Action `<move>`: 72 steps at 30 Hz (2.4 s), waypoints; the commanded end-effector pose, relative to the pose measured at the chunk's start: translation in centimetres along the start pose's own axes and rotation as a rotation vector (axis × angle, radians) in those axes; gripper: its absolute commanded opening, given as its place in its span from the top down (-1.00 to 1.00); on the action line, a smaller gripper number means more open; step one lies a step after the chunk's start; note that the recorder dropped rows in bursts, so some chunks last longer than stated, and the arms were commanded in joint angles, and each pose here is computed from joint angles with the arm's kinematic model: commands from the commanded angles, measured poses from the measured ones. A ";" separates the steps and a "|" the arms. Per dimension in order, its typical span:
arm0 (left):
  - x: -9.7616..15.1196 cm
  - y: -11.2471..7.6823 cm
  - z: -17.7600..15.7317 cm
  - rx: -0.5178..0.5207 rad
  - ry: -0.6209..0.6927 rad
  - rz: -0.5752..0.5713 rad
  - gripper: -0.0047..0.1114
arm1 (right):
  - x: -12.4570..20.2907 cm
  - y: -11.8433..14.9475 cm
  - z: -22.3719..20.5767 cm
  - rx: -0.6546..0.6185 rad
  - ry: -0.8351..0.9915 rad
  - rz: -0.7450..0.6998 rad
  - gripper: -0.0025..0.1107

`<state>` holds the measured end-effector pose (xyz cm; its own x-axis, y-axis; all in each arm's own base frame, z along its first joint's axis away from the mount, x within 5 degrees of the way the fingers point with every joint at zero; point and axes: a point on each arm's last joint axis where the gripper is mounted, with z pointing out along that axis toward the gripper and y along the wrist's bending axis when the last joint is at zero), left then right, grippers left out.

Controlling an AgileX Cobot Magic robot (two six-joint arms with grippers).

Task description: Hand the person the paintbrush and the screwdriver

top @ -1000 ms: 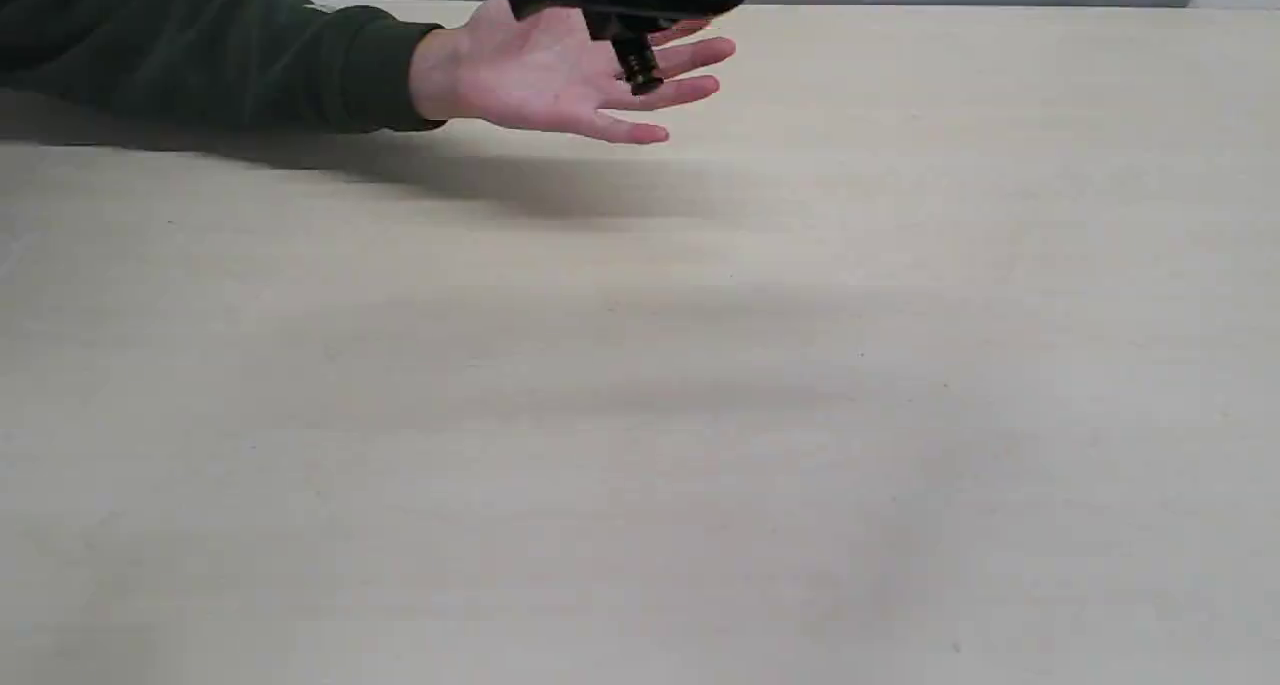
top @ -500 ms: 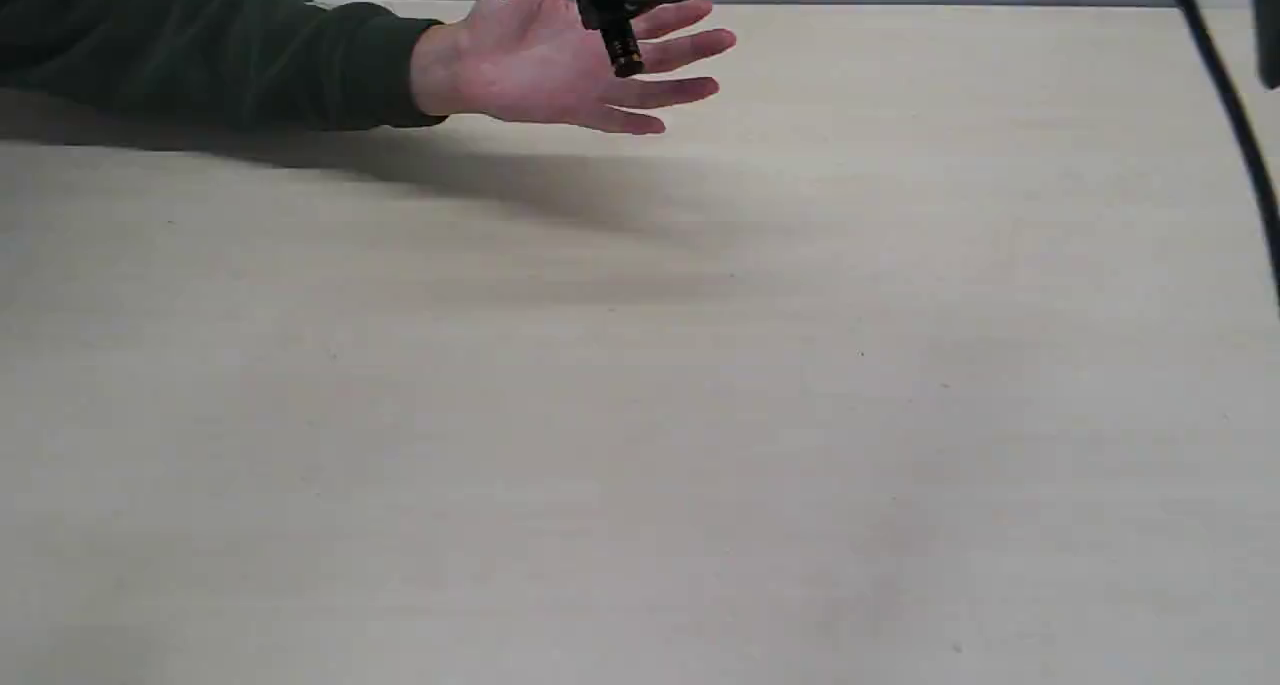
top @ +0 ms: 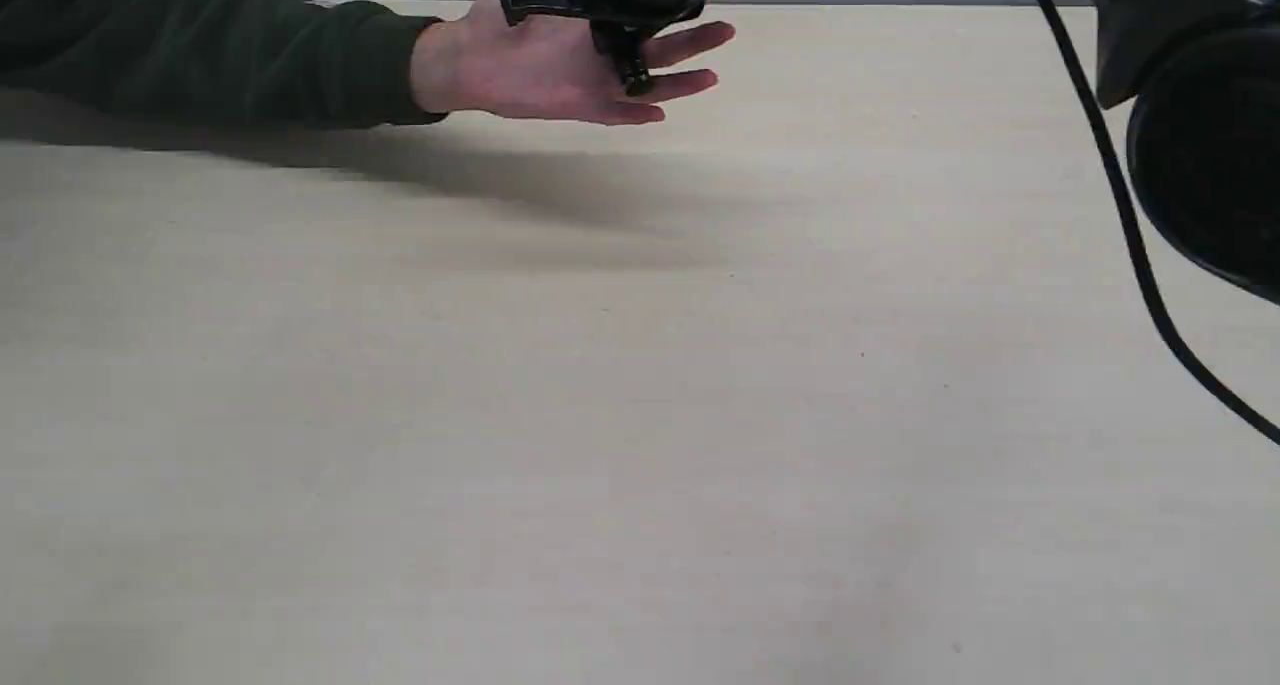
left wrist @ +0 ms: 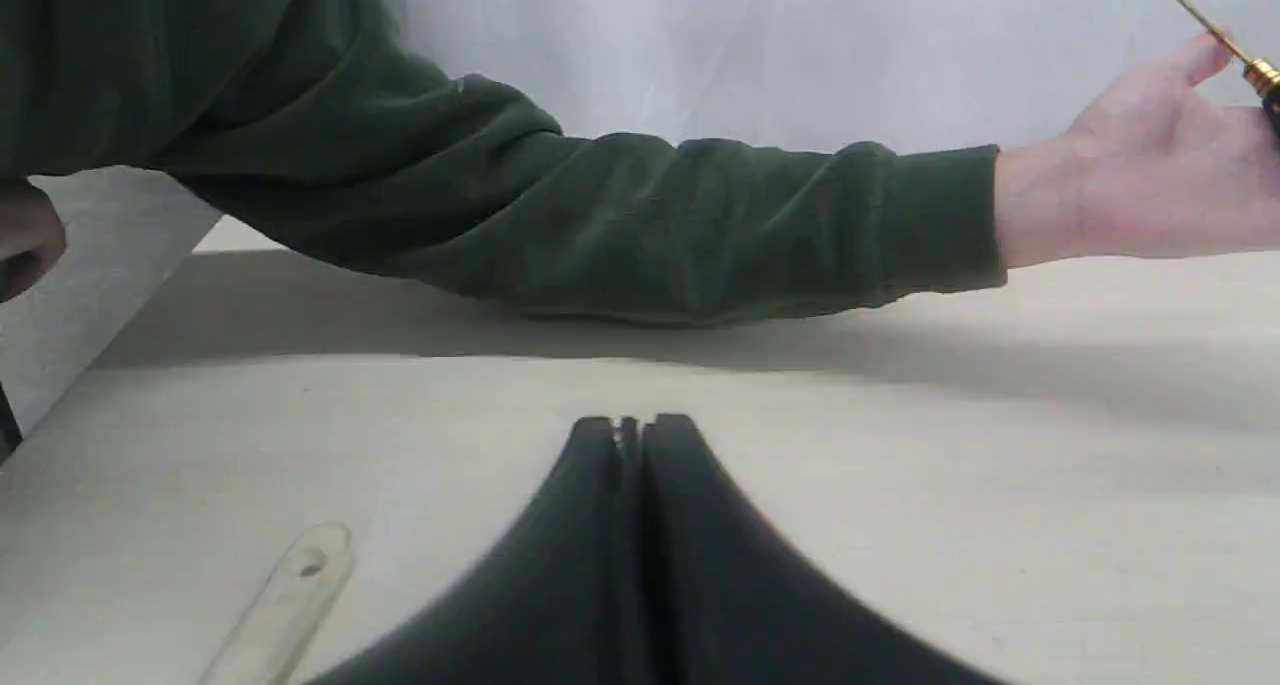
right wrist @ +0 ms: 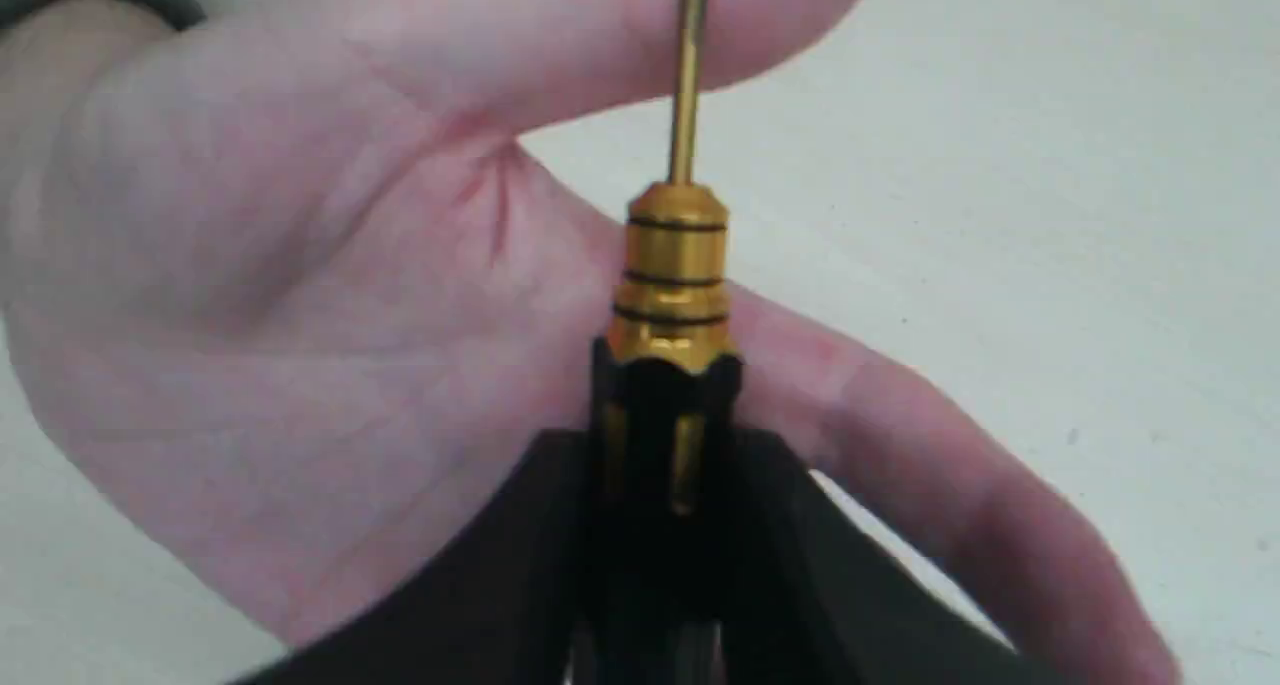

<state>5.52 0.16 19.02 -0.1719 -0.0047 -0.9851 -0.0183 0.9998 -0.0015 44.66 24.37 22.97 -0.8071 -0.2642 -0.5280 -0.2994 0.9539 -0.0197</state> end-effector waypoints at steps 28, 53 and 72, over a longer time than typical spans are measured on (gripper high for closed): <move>0.0 0.0 0.0 0.007 -0.011 -0.001 0.92 | -0.5 -2.2 -7.5 0.014 -0.060 0.000 0.04; 0.0 -0.1 0.0 0.008 -0.011 -0.005 0.92 | 18.1 -5.7 -23.3 -0.201 -0.357 0.181 0.86; 0.0 0.0 0.0 0.008 -0.011 -0.002 0.92 | 32.0 -8.2 -29.3 -0.372 -0.715 0.268 0.88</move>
<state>5.52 0.16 19.02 -0.1719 -0.0047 -0.9851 -0.0183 0.9998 -0.0015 6.73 4.14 31.40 -0.4130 0.2263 -0.8822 -0.3846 0.8347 0.3942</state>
